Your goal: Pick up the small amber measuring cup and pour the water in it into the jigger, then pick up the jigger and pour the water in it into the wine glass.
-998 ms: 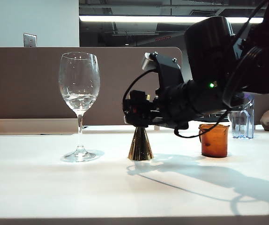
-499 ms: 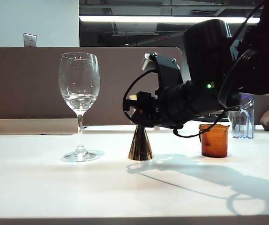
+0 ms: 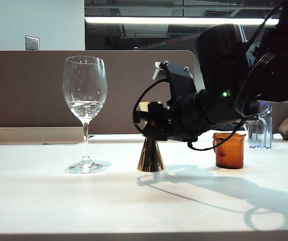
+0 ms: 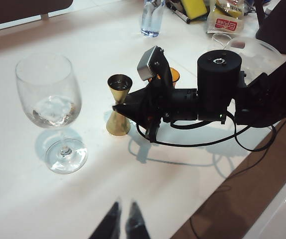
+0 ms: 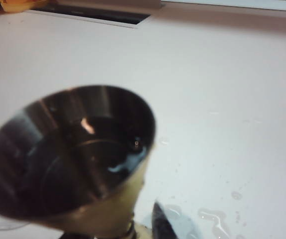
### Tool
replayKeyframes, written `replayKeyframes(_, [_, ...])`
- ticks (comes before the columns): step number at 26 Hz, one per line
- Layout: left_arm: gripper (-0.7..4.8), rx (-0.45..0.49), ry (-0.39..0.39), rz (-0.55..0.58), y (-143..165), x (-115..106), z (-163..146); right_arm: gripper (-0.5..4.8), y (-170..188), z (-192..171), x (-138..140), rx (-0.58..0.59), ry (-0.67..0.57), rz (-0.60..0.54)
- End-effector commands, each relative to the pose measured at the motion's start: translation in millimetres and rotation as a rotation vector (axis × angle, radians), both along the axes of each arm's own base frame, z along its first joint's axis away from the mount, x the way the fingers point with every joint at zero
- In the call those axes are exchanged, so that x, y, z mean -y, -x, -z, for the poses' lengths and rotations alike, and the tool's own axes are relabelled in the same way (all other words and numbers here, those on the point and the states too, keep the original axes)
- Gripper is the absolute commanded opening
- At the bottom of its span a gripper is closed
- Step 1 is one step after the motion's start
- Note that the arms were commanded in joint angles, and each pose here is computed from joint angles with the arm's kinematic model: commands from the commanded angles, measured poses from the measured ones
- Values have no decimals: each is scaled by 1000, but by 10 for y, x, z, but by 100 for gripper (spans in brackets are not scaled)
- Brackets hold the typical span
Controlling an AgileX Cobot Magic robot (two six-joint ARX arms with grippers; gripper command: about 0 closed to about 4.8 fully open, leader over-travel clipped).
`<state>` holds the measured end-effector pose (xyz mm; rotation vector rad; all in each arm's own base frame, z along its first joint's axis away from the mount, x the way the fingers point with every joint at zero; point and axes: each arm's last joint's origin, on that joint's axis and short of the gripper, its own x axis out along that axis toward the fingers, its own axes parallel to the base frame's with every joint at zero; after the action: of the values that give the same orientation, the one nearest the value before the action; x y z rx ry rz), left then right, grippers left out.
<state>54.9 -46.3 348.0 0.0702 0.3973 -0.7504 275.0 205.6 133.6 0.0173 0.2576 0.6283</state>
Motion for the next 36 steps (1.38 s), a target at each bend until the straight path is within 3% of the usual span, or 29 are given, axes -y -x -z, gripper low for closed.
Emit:
replayKeyframes(1, [26,14,8,5,0,2,-21,145,-5,-17,-4,5,-4,-1])
replayKeyframes(36, [26,14,8,5,0,2,-21,146,-52,-44,-38,14,-12,-1])
